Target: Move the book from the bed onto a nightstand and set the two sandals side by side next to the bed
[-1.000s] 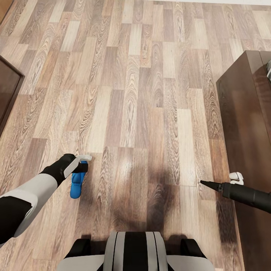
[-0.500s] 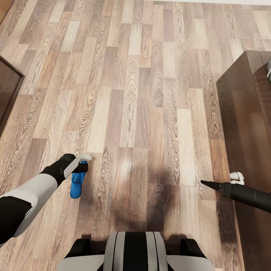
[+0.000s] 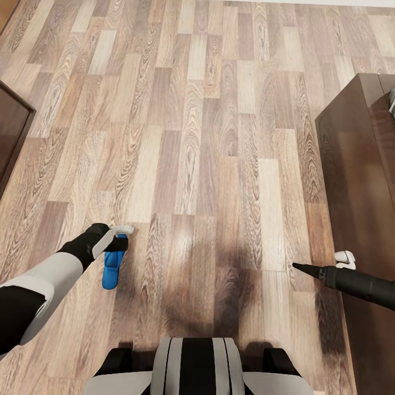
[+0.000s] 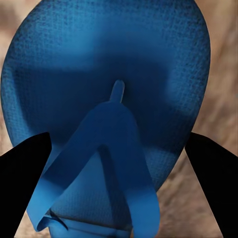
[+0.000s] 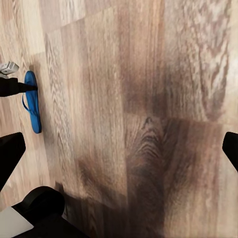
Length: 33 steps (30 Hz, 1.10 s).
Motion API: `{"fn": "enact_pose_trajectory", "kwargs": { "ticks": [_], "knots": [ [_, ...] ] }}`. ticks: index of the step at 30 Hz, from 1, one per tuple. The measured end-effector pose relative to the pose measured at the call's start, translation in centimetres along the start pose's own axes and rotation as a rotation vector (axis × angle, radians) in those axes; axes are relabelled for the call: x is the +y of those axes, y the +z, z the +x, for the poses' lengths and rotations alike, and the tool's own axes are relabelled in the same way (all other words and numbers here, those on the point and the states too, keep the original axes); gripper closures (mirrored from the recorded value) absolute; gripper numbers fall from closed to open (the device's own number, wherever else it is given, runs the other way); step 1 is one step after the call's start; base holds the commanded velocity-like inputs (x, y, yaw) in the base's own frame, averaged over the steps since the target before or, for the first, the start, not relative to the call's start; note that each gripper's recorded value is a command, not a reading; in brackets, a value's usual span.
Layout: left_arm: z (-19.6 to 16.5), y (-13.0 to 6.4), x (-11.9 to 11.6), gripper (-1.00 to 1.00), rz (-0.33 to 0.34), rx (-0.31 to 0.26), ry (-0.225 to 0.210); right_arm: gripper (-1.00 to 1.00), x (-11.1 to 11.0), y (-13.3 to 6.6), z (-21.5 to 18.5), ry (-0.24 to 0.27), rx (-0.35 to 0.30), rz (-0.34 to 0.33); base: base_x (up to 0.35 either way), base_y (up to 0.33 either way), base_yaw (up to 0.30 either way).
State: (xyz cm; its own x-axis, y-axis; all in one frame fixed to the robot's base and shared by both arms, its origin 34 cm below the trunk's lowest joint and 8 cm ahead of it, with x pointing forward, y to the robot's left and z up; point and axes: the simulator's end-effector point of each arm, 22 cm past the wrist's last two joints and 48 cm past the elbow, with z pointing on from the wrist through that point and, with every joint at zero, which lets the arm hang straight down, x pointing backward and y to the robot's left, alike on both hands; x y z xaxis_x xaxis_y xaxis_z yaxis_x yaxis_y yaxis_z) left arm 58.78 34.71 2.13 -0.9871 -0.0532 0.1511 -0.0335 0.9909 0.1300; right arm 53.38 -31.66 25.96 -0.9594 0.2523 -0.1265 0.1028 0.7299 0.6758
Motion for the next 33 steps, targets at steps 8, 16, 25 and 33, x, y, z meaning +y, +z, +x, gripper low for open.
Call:
{"fn": "enact_pose_trajectory", "kwargs": {
  "ticks": [8,16,25,33],
  "knots": [
    [-1.2,-1.4,-2.4,1.0,0.09,0.001,-0.046,-1.0,0.0,0.2,0.1,0.002,0.002,-0.001,0.0,0.0,0.0],
    [-1.7,-4.4,-6.5,1.0,0.197,-0.054,-0.009,-1.0,0.1,0.5,0.4,0.002,0.01,0.001,0.0,0.0,0.0],
    [-1.9,-10.0,-10.1,1.0,0.306,-0.177,0.036,-1.0,0.6,1.6,1.7,-0.006,0.053,-0.009,0.0,0.0,0.0],
    [0.5,-13.6,-11.6,1.0,0.369,-0.25,0.041,-1.0,0.4,2.7,2.9,-0.016,0.093,0.019,0.0,0.0,0.0]
  ]
}}
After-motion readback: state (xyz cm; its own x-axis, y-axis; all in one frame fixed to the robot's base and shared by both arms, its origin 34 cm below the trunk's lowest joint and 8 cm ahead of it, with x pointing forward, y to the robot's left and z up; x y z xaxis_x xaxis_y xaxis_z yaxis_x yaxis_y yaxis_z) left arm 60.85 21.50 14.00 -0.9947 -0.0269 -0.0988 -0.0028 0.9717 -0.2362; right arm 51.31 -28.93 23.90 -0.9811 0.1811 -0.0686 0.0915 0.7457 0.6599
